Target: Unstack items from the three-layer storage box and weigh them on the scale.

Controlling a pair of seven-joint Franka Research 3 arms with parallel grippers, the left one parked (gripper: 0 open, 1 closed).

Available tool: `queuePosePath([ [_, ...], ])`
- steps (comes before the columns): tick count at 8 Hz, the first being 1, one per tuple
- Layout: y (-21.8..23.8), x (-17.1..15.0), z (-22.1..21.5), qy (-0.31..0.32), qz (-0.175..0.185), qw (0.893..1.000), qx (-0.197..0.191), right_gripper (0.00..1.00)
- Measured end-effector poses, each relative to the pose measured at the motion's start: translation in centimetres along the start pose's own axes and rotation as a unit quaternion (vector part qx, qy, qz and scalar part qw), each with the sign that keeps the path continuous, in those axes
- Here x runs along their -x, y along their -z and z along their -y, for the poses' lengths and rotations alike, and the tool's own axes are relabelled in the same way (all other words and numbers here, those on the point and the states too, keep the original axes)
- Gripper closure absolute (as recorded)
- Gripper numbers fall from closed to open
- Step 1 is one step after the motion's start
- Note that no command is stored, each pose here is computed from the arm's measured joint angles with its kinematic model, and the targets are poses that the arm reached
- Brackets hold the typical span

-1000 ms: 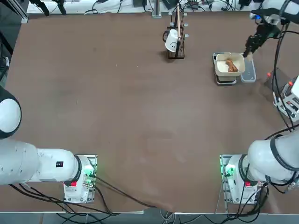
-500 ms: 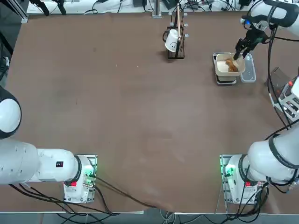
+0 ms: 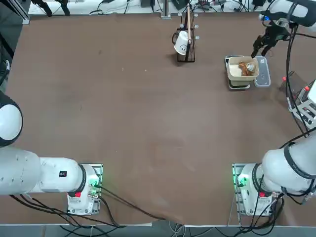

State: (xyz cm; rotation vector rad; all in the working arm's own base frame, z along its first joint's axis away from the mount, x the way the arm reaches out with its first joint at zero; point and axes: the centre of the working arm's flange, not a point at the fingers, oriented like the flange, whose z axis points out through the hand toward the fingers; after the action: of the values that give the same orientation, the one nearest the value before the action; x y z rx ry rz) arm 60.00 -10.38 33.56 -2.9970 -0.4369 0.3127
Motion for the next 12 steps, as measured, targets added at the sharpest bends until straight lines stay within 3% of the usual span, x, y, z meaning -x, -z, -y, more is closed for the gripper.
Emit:
queuePosePath([
  [1,0.6,1.8,-2.1,0.046,0.03,0.998,0.027,0.41],
  [3,0.3,4.8,-6.2,0.102,0.069,0.991,0.047,0.82],
  [4,-0.7,5.7,-7.1,0.114,0.088,0.988,0.053,0.98],
  [5,-2.3,6.1,-7.3,0.125,0.101,0.985,0.065,0.98],
  [8,-8.0,7.0,-7.3,0.146,0.086,0.982,0.081,0.98],
  [12,-9.7,9.7,-10.5,0.152,0.109,0.977,0.107,0.98],
])
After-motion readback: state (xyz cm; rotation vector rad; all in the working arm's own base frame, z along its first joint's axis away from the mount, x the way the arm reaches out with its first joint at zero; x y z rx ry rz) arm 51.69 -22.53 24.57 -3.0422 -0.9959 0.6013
